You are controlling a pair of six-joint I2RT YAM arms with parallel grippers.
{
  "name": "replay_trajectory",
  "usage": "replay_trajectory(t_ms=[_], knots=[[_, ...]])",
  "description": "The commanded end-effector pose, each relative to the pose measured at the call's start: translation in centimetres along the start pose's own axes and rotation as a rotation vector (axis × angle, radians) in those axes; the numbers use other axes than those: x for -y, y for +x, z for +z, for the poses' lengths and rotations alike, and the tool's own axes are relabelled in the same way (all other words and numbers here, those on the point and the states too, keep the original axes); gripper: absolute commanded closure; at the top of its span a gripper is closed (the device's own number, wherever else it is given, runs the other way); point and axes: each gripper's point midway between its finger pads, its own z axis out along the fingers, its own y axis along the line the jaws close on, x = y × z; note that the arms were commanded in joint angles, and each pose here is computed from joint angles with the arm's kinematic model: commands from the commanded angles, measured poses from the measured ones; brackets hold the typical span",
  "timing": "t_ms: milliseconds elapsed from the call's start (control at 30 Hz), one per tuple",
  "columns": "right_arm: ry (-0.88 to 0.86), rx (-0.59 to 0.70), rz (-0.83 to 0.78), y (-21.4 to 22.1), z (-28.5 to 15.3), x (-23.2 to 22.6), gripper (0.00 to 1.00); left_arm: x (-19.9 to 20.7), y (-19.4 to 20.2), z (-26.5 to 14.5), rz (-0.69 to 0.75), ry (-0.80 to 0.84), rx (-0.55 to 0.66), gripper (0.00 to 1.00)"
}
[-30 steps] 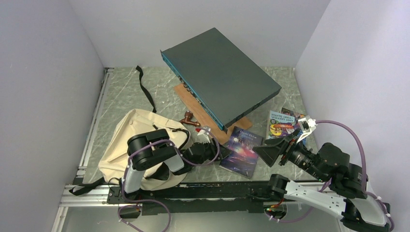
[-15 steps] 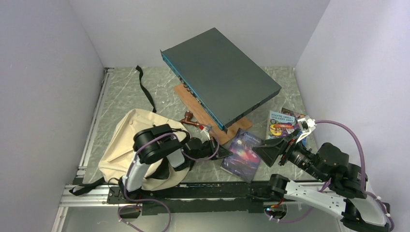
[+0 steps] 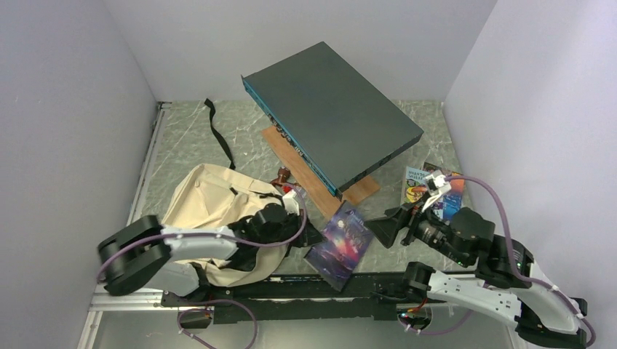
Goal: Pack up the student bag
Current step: Pick up the book from the center of the board.
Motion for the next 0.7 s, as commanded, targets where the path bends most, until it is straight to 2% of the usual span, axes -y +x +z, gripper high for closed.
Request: replay_trajectory(t_ms=[0, 133, 300, 467, 667], knots=[[-0.047, -0.003, -0.037, 0.0, 1.7, -1.4, 0.09, 0.8, -2.2, -4.5, 0.113, -0.087, 0.066, 1.0], [-0.087, -0.034, -0.079, 0.5, 2.8, -2.4, 0.08, 2.4, -3.6, -8.9, 0.232, -0.091, 0.105, 1.0], [-0.27, -0.061, -0.128, -0.2, 3.0, -6.6, 0.07, 3.3, -5.2, -14.6, 0.365, -0.143, 0.148, 1.0], [-0.376, -0.097, -0.16, -0.6, 4.2, -9.6, 0.06, 4.1, -6.3, -19.5, 0.368, -0.22, 0.174, 1.0], [-0.456, -0.113, -0.195, -1.0, 6.4, -12.4, 0.05, 5.9, -7.8, -23.6, 0.421, -0.23, 0.218, 1.0]])
